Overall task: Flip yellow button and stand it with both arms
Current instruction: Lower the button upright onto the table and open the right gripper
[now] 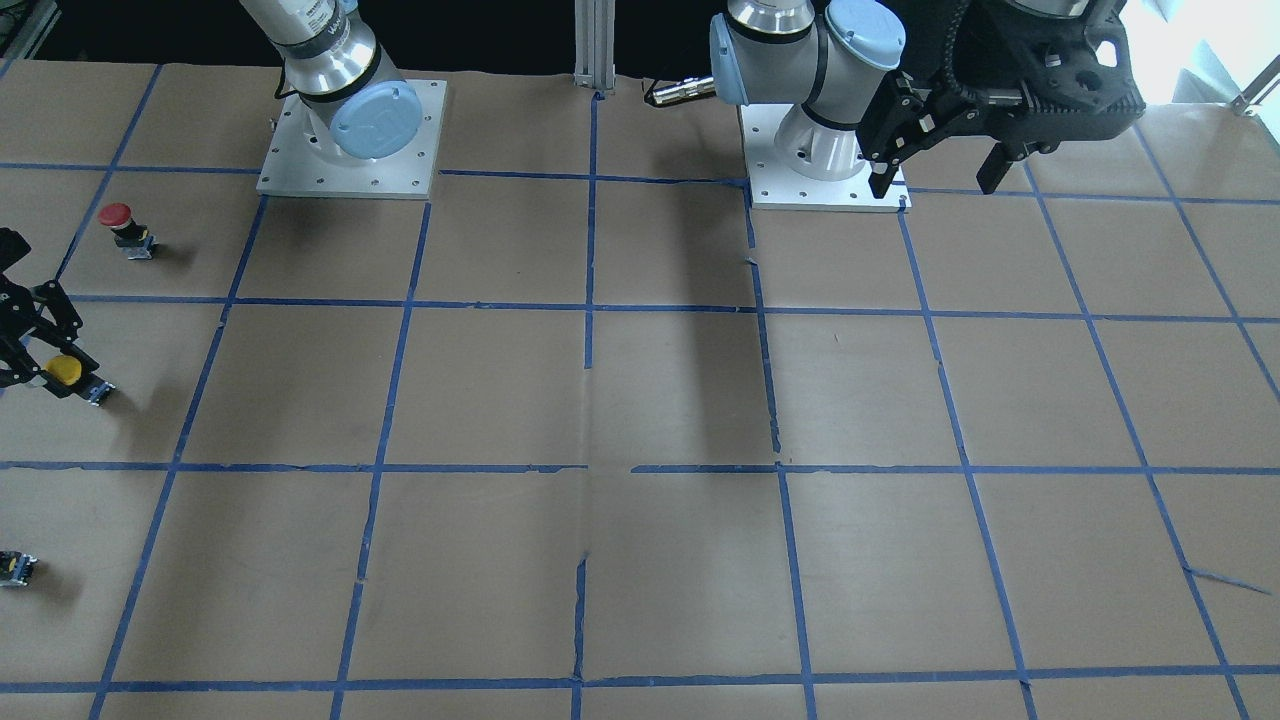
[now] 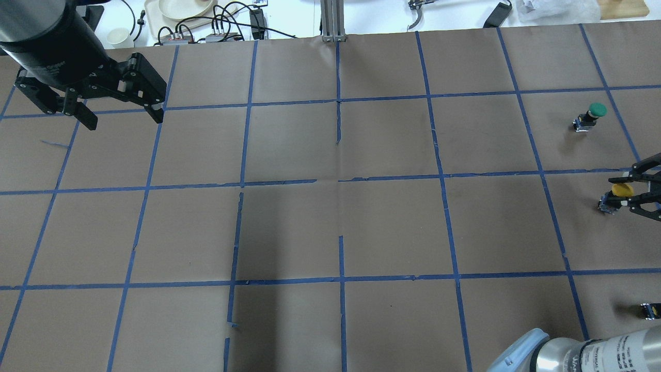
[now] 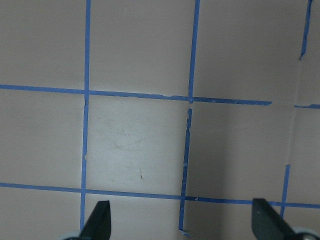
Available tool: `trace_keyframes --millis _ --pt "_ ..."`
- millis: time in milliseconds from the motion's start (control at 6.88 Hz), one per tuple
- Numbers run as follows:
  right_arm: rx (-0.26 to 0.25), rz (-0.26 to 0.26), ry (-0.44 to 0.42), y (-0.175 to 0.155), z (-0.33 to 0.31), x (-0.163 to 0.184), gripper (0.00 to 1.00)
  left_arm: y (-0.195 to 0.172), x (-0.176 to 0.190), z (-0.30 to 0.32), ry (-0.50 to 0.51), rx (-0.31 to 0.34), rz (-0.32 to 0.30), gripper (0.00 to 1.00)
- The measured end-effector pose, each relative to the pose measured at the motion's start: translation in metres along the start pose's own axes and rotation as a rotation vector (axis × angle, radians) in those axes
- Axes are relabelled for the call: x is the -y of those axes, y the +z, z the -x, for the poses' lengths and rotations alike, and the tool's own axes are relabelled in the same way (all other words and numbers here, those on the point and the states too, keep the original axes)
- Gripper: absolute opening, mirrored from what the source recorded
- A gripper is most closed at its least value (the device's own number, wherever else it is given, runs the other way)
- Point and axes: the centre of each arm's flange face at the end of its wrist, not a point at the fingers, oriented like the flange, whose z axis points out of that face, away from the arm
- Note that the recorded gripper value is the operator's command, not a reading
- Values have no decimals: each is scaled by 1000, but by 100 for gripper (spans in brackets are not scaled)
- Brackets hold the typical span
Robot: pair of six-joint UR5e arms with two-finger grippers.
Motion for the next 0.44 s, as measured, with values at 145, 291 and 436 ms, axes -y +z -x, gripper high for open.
trace_keyframes --millis 145,291,436 --pt "2 -3 4 2 0 -2 100 0 1 0 -2 1 3 100" --pt "3 -4 10 3 0 -3 100 0 2 -1 -7 0 2 100" --pt "2 0 16 2 0 -2 100 -1 2 -1 -9 -1 0 100"
